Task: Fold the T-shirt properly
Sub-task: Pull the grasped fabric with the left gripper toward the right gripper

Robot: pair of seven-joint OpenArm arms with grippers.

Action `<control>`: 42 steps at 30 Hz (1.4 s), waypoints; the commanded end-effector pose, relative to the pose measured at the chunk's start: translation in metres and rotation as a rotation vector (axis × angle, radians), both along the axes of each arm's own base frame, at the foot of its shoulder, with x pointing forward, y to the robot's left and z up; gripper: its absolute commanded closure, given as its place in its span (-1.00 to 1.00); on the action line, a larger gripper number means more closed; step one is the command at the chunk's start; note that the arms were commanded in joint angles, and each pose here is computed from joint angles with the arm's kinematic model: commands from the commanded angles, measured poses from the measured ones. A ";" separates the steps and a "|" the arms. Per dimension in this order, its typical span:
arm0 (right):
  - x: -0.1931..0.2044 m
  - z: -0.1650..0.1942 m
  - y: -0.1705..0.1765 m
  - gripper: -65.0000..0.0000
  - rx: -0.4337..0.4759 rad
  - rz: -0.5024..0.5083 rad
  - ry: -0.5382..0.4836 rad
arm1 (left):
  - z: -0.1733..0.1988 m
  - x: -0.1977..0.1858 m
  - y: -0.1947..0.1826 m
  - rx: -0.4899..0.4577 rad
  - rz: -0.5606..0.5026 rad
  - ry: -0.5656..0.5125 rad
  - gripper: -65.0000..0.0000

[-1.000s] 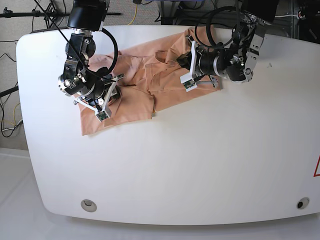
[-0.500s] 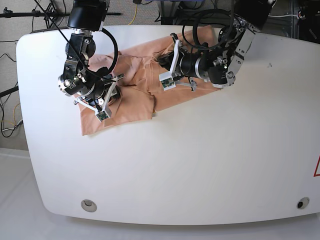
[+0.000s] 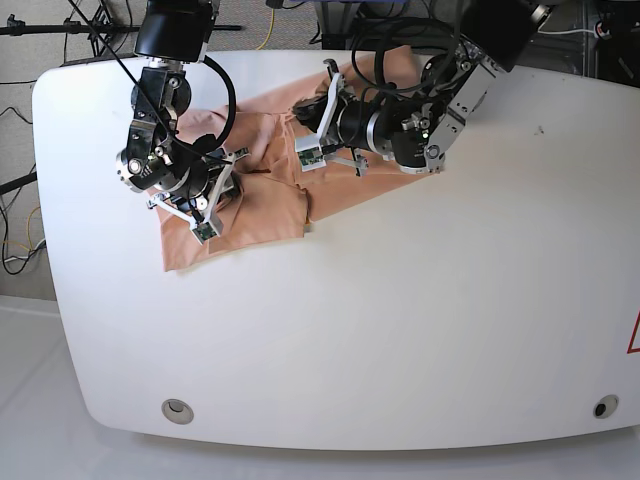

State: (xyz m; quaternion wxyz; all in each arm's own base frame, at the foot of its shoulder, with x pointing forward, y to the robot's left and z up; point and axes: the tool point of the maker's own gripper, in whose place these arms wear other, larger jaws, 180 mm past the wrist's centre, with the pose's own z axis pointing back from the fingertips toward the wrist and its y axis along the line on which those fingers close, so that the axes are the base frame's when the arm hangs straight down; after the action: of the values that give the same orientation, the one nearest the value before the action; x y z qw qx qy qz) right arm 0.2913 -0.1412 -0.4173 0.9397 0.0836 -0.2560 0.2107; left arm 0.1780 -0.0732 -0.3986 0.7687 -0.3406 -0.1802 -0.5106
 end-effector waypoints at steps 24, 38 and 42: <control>0.009 0.010 -0.001 0.41 0.000 0.006 -0.037 | 0.058 0.017 -0.024 -0.142 -0.029 -0.149 0.20; 0.009 0.010 -0.001 0.41 0.000 0.006 -0.037 | 0.045 0.013 0.003 -0.072 -0.026 -0.147 0.17; 0.009 0.010 -0.001 0.41 0.000 0.006 -0.037 | 0.036 0.011 0.016 -0.040 -0.013 -0.131 0.18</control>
State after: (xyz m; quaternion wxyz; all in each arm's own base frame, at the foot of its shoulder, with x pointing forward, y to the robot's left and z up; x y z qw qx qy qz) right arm 0.2914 -0.1413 -0.4172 0.9396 0.0837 -0.2562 0.2109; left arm 0.1849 -0.0584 -0.3695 0.7465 -0.3174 -0.2242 -0.5401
